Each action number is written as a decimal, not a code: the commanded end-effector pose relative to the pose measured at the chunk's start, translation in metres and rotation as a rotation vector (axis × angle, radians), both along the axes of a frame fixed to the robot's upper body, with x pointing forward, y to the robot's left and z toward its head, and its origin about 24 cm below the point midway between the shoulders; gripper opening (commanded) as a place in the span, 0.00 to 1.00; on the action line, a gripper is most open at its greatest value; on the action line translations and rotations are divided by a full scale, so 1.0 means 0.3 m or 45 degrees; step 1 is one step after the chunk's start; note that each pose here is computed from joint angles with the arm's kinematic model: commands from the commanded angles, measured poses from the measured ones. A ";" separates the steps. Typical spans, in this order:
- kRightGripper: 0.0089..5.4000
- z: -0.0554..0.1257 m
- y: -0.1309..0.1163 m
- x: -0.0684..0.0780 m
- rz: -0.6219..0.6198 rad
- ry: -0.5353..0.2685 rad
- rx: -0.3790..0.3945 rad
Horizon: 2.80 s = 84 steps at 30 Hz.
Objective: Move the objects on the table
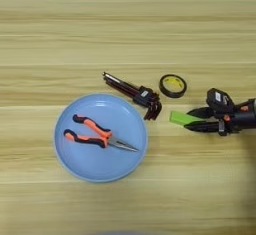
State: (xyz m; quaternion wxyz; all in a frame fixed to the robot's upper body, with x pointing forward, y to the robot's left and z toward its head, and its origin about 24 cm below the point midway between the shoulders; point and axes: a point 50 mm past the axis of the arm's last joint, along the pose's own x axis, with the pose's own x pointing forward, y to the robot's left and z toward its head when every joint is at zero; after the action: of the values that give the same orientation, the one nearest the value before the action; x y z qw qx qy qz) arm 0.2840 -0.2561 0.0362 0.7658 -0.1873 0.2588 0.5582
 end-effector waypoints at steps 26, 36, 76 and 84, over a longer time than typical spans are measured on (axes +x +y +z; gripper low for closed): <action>0.26 0.307 0.101 -0.069 0.342 -0.420 0.176; 0.26 0.269 0.125 -0.121 0.445 -0.324 0.083; 0.54 0.101 0.103 -0.062 0.312 -0.216 -0.089; 0.67 0.143 0.101 -0.057 0.313 -0.236 0.024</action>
State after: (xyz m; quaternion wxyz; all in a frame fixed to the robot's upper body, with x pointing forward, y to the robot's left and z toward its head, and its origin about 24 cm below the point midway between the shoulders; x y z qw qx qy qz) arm 0.2504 -0.2226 0.0473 0.6925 -0.2290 0.2070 0.6521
